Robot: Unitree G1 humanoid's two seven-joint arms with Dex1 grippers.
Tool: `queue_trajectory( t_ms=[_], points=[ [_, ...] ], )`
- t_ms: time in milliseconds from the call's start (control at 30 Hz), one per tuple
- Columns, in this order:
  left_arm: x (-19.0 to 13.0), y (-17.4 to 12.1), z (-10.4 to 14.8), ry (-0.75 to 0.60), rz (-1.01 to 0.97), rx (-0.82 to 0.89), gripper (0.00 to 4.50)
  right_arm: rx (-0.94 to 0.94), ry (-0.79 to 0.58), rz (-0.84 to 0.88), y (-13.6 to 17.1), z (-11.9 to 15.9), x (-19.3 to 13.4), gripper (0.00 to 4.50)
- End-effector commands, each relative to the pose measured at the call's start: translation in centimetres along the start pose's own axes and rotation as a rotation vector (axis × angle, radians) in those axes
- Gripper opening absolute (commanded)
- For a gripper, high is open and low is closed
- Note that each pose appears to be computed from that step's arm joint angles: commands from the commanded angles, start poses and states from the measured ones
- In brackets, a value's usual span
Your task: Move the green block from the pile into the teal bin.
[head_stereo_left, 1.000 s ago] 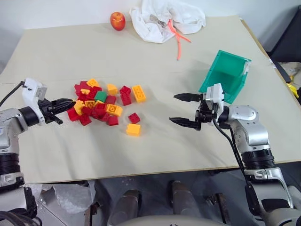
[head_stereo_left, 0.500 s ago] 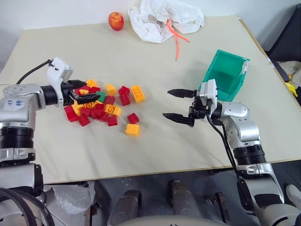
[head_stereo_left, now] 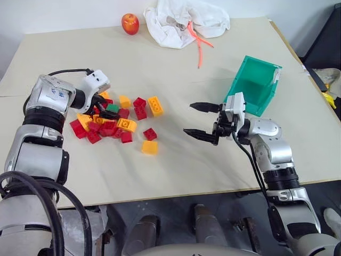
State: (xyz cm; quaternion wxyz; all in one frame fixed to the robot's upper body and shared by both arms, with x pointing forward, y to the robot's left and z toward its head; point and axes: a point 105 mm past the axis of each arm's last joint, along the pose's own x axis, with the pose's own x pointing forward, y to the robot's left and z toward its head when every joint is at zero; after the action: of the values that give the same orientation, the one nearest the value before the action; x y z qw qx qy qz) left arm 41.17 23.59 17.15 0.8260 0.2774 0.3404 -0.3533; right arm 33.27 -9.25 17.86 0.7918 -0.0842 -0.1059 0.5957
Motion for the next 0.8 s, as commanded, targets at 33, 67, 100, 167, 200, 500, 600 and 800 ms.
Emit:
queue_trajectory(
  t_ms=[33,67,100,167,200,500,600,800],
  points=[
    [-0.1,0.0,-1.7,0.084,-0.019,-0.005,3.11,-0.057,-0.024,0.001,-0.1,1.4,0.0,4.5],
    [-0.2,0.1,-1.6,0.08,-0.015,-0.005,2.82,-0.058,-0.024,0.0,-0.1,1.4,0.0,4.5],
    [-0.2,0.1,-1.5,0.076,-0.012,-0.005,2.54,-0.058,-0.025,-0.001,-0.2,1.4,0.0,4.5],
    [-0.7,0.4,-0.1,-0.001,0.001,-0.012,2.02,-0.064,-0.021,-0.005,-0.3,1.5,-0.1,4.5],
    [-1.0,0.5,0.6,-0.042,0.007,-0.015,1.78,-0.066,-0.02,-0.007,-0.3,1.5,-0.2,4.5],
    [-3.8,0.1,4.4,-0.36,0.018,-0.021,0.02,-0.074,0.006,-0.043,-0.8,1.6,-1.6,4.5],
    [-4.3,-1.5,4.3,-0.422,-0.015,0.003,0.02,-0.076,0.011,-0.059,-1.0,1.6,-1.9,4.5],
    [-4.2,-1.4,4.4,-0.494,0.053,-0.05,0.02,-0.073,0.011,-0.064,-1.1,1.5,-1.8,4.5]
  ],
)
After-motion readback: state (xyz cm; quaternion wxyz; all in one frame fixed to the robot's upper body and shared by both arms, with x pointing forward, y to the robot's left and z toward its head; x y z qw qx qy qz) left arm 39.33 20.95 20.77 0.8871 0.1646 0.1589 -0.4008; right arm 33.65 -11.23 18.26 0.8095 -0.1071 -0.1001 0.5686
